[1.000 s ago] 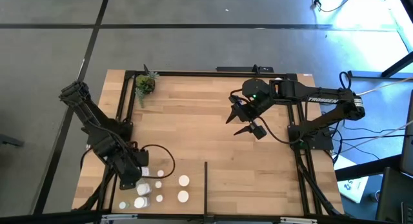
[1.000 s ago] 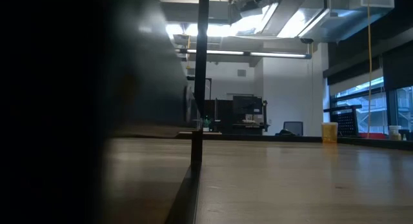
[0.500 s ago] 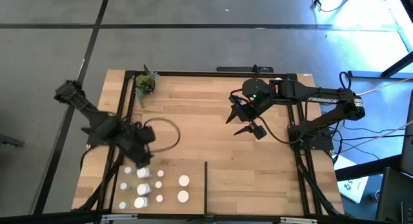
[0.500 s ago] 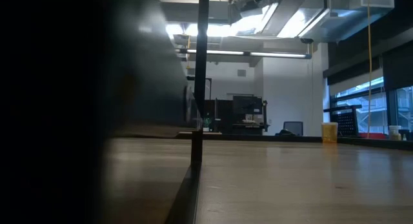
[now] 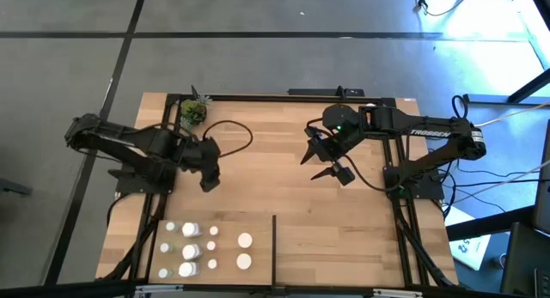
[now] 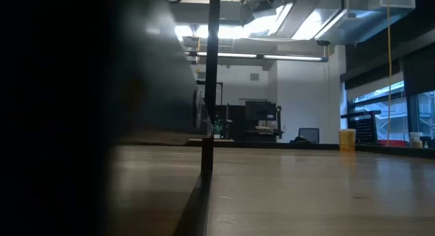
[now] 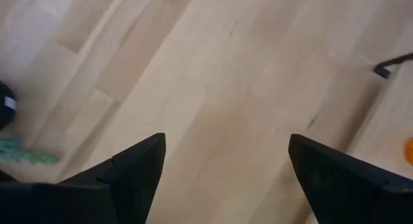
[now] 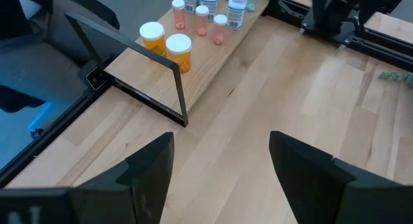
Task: Pick and place medicine bottles onto shelf by color
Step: Put the orange pill bottle on the shelf aligned with the other orange pill bottle
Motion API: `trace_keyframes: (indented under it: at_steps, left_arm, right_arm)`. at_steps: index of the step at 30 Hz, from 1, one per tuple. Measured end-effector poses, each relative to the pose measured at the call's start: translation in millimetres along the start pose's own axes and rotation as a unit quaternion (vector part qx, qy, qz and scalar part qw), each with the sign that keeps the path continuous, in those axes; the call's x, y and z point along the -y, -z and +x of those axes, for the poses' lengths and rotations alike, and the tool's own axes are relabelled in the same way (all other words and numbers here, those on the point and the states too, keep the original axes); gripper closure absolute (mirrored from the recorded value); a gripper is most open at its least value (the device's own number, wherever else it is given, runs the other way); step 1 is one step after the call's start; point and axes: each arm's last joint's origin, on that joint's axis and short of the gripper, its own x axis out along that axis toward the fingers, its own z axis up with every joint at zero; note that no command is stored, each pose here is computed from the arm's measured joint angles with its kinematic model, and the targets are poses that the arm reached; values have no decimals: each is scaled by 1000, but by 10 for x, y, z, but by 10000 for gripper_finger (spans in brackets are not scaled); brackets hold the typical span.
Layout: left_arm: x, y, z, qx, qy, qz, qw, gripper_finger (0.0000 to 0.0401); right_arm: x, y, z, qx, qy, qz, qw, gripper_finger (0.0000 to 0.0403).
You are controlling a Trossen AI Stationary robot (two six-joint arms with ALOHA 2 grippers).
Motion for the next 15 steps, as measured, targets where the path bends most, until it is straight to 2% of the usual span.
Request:
trace_keyframes:
  at_steps: [6,11,15]
  left_arm:
    - [-68,-60,25,1,-10,22,1000,79]
    - [-53,-93,28,15,-1,37,999,79]
    - [-39,-110,27,24,6,38,999,79]
  right_arm:
    - [-14,-9,8,2,-3,51,999,146]
    - [-35,-19,8,14,-38,104,994,146]
    - [-23,-10,9,2,-12,176,984,146]
